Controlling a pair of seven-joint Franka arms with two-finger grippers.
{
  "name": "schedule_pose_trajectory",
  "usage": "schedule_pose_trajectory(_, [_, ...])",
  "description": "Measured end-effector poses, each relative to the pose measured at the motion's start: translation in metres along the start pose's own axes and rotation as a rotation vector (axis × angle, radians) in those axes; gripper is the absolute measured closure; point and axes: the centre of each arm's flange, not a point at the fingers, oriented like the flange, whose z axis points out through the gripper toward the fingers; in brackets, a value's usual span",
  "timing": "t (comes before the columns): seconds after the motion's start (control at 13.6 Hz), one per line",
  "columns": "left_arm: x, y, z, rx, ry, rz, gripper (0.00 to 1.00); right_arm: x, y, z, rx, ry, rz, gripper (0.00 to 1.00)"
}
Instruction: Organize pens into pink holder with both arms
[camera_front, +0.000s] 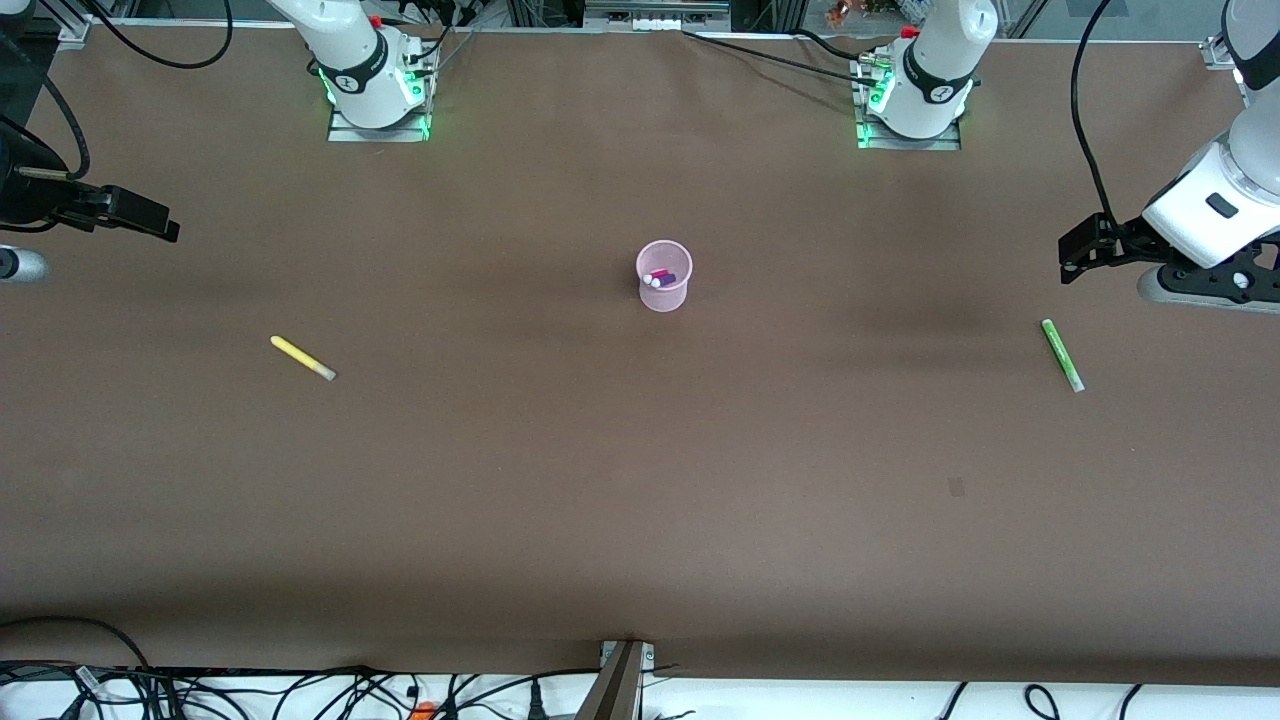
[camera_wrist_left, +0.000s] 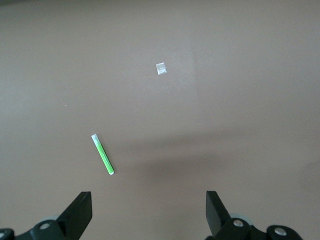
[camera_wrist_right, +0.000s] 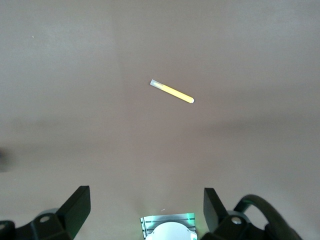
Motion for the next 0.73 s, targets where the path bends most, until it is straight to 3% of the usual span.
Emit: schedule_pose_trajectory(0.73, [0.0,0.0,0.0,0.0,0.0,0.0,0.0,-0.0011,-0.0072,-0.0004,0.001,0.0,-0.013,0.0])
